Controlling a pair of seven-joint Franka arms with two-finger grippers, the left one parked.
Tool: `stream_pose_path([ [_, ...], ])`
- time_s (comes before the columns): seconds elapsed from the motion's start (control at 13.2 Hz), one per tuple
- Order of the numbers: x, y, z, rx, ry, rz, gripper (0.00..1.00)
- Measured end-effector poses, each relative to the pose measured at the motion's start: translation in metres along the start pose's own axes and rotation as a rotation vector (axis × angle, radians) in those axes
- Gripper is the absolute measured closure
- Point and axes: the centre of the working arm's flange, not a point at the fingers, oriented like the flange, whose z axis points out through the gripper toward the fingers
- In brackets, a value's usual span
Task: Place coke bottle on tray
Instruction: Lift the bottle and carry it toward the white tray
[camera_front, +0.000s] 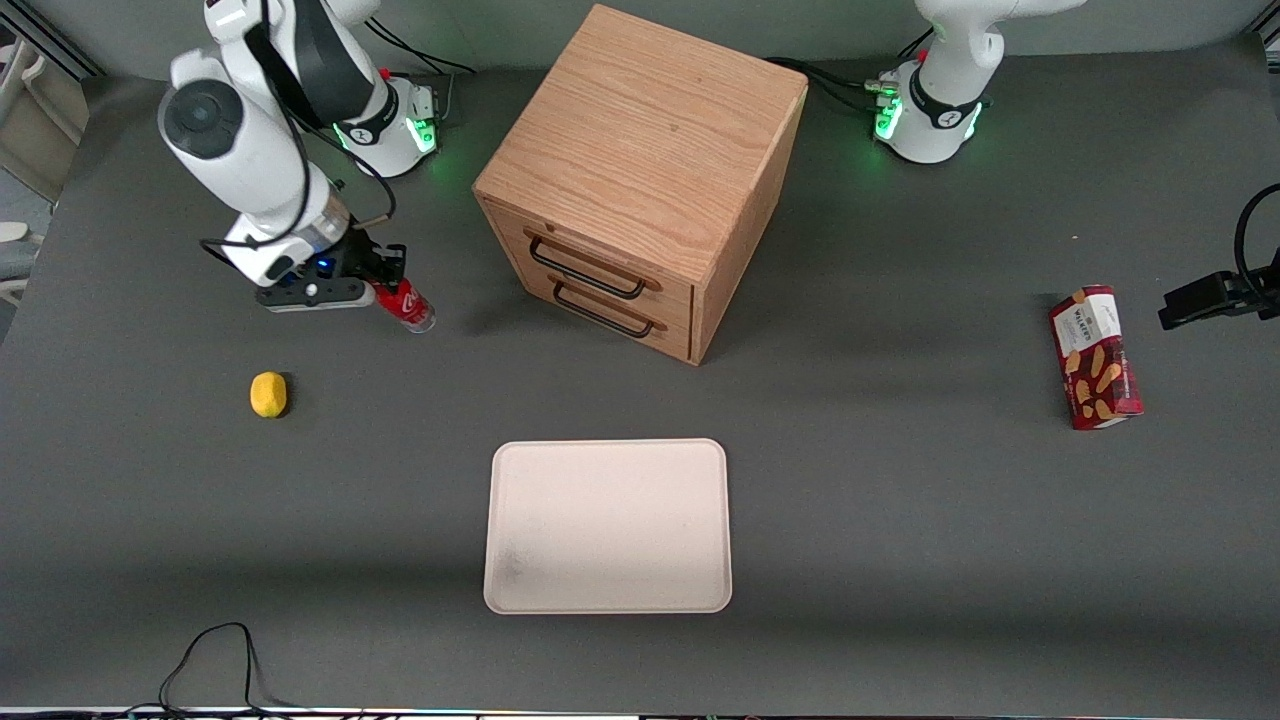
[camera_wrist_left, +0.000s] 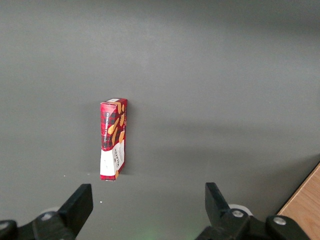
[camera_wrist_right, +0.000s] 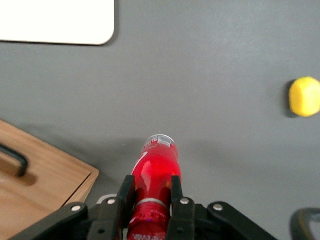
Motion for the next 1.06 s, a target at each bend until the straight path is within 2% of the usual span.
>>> stream_pose_path([
  [0.38,0.005,0.004,-0.119,0.012,0.039,0.010,0.67],
  [0.61,0.019,0.000,-0.137,0.020,0.059,0.016,0.67],
  [0.91,0.094,-0.012,-0.129,0.070,0.054,0.065,0.67],
  [1.06,0.133,-0.025,-0.120,0.068,0.045,0.070,0.67],
])
